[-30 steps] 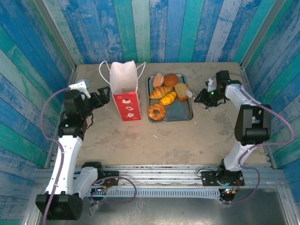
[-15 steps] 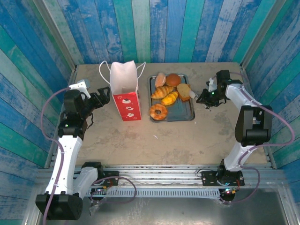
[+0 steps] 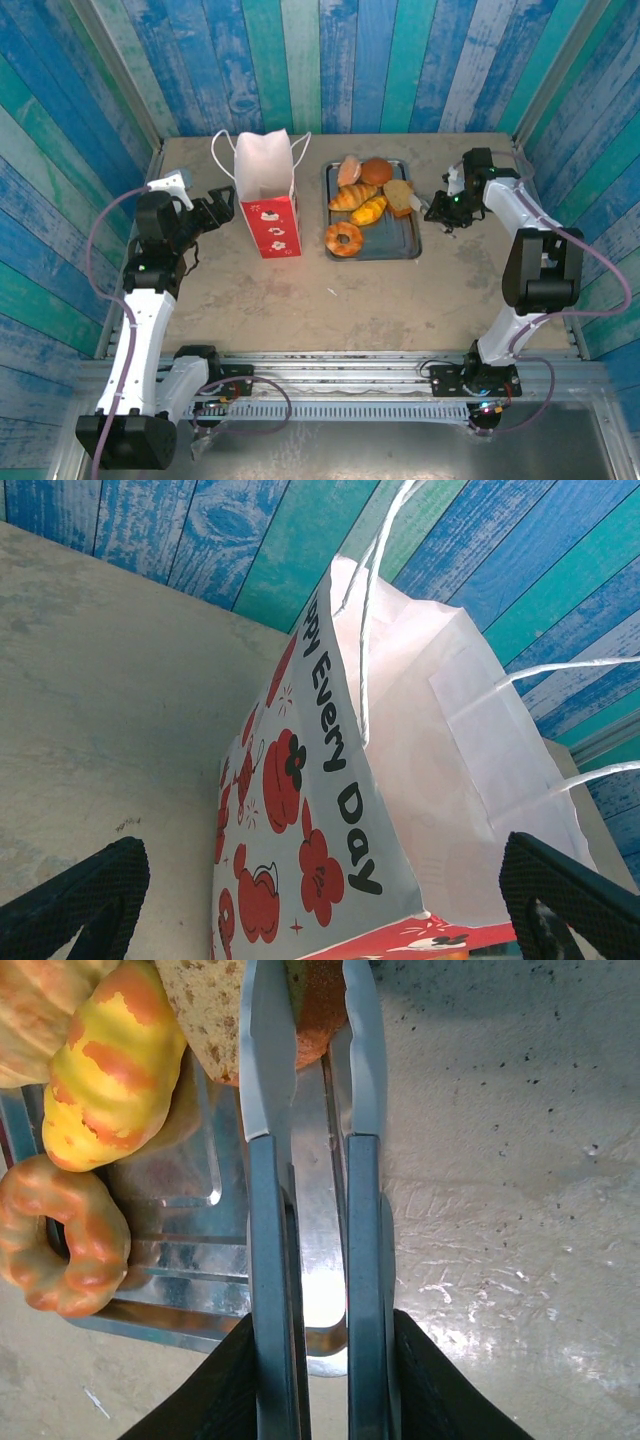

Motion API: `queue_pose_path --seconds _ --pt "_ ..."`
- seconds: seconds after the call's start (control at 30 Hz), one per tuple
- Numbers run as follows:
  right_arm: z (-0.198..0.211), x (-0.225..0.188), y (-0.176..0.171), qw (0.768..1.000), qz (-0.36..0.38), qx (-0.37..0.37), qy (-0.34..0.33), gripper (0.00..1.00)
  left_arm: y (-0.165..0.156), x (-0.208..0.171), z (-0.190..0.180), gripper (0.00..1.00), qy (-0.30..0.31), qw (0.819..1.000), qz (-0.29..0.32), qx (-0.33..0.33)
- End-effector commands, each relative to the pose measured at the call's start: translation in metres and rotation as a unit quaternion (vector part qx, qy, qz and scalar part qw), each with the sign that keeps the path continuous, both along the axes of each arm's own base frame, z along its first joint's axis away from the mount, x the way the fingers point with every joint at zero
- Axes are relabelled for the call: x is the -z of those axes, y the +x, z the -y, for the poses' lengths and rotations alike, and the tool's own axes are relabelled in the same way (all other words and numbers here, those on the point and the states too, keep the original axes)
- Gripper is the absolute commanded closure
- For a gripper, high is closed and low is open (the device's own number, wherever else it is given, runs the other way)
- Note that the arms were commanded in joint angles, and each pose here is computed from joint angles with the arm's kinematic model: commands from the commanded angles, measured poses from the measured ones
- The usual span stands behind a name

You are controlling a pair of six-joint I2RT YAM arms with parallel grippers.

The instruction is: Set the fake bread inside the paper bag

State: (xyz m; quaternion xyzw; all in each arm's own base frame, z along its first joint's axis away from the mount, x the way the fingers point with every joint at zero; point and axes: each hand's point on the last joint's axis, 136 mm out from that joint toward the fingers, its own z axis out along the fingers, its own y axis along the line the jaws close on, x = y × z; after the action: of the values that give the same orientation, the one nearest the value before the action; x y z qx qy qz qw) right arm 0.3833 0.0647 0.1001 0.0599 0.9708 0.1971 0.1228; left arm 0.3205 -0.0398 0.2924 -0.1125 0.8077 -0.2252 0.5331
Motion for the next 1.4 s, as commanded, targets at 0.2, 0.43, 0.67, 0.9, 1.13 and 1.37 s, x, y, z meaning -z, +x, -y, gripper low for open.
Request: queue_pose_path --seconds 0.2,0.43,0.67,0.9,1.13,1.37 --pt "0.014 -0.019 0.002 0.999 0.024 -0.003 -0.038 0.64 0.000 -0.014 -0.004 0.06 0.006 1.000 0.014 -0.008" --pt "0.016 -0.023 0.001 0.998 0.028 -0.004 -0.048 0.69 0.000 -0.017 -0.004 0.06 0.005 1.000 0.016 -0.008" --pt "0.015 -0.048 -0.002 0.997 0.059 0.001 -0.047 0.78 0.001 -0.020 -0.004 0.06 0.005 1.000 0.019 -0.008" --pt "0.007 -0.084 -0.015 0.994 0.104 0.002 -0.033 0.84 0.002 -0.027 0.001 0.06 -0.015 1.000 0.024 0.000" --pt "-0.006 -0.131 -0.032 0.986 0.164 -0.004 -0.017 0.86 0.004 -0.028 0.008 0.06 -0.053 0.998 0.012 0.008" --pt "-0.030 -0.191 -0.045 0.972 0.236 -0.021 -0.006 0.86 0.013 -0.019 0.019 0.05 -0.093 0.995 -0.010 0.032"
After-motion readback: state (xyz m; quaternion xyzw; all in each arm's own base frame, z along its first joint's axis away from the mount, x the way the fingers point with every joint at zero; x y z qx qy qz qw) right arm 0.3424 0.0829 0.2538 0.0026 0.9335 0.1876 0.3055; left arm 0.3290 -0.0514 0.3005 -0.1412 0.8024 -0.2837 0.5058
